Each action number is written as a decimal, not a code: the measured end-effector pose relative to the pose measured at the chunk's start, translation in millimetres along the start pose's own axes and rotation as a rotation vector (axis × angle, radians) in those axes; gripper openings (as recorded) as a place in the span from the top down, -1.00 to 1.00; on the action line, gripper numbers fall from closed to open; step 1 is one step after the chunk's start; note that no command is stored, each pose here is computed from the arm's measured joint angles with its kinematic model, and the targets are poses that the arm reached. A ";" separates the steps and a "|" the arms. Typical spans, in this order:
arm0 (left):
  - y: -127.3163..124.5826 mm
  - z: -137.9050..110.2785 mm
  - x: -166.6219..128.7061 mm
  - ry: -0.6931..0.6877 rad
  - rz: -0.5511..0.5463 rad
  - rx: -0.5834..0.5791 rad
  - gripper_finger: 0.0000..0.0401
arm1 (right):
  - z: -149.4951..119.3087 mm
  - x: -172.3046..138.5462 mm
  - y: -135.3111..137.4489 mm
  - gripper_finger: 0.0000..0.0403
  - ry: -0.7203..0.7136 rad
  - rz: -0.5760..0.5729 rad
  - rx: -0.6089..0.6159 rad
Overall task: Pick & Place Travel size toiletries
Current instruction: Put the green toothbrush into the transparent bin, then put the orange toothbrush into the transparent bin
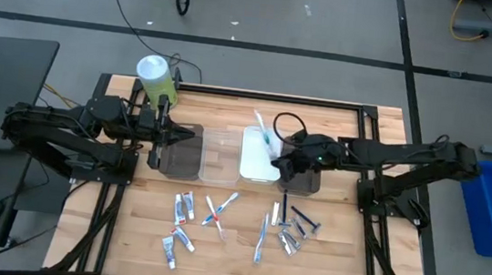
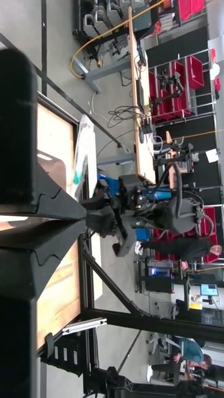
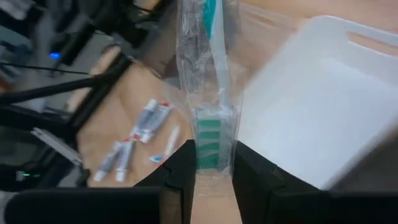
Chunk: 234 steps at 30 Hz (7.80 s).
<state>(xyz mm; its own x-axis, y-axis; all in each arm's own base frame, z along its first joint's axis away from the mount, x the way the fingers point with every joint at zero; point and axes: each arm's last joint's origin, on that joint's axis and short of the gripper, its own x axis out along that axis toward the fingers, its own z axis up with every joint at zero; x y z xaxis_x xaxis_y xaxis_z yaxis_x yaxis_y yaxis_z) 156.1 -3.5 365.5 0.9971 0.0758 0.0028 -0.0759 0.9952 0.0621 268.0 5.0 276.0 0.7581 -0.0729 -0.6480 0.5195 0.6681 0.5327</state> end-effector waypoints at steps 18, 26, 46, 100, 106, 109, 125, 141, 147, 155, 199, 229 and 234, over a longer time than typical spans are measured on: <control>-0.2 -1.3 5.9 0.002 0.022 -0.126 0.89 | 10.9 21.0 9.1 0.56 -0.059 0.136 -0.138; -0.3 3.2 30.7 -0.111 0.104 -0.234 0.85 | 17.2 19.2 16.1 0.55 -0.138 0.201 -0.195; -7.0 -14.1 93.8 -0.240 0.152 -0.410 -0.34 | 27.6 10.8 35.4 0.56 -0.333 0.347 -0.355; -15.5 -36.7 132.3 -0.309 0.062 -0.472 0.84 | 16.6 12.3 36.6 0.34 -0.260 0.329 -0.416; -15.2 -34.9 130.5 -0.313 0.065 -0.473 0.86 | 19.0 0.9 38.3 -0.01 -0.282 0.361 -0.440; -14.7 -33.0 127.9 -0.306 0.065 -0.474 0.84 | 20.6 -8.2 38.3 -0.15 -0.299 0.368 -0.456; -4.4 -31.7 80.9 -0.004 0.225 -0.596 0.80 | 18.9 -33.3 29.7 -0.06 -0.281 0.303 -0.491; 13.4 -92.4 101.0 0.400 0.397 -0.676 0.79 | 17.1 -32.1 27.9 0.05 -0.261 0.284 -0.515; 18.8 -113.7 113.4 0.498 0.415 -0.662 0.79 | 15.4 -31.1 26.0 0.08 -0.237 0.268 -0.518; 20.5 -135.3 122.9 0.603 0.424 -0.649 0.69 | 14.9 -30.8 25.4 0.10 -0.230 0.264 -0.519; 12.7 -37.2 104.7 0.256 0.112 -0.619 0.25 | 14.8 -30.6 25.4 0.32 -0.246 0.251 -0.642; -26.3 7.1 64.9 0.044 -0.088 -0.300 0.96 | -8.9 -39.3 49.9 0.99 -0.311 0.308 -0.905; -32.6 6.3 64.3 0.051 -0.085 -0.272 0.97 | -24.3 -40.6 52.7 0.99 -0.246 0.290 -0.937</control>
<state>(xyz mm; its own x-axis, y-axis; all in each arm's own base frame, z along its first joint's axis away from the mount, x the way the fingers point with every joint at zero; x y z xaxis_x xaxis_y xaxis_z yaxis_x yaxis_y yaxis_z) 222.7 -31.4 370.0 0.9991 -0.0128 -0.0411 0.0039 0.9778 -0.2096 255.1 61.2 317.1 0.9213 0.1042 -0.3746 -0.1358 0.9890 -0.0589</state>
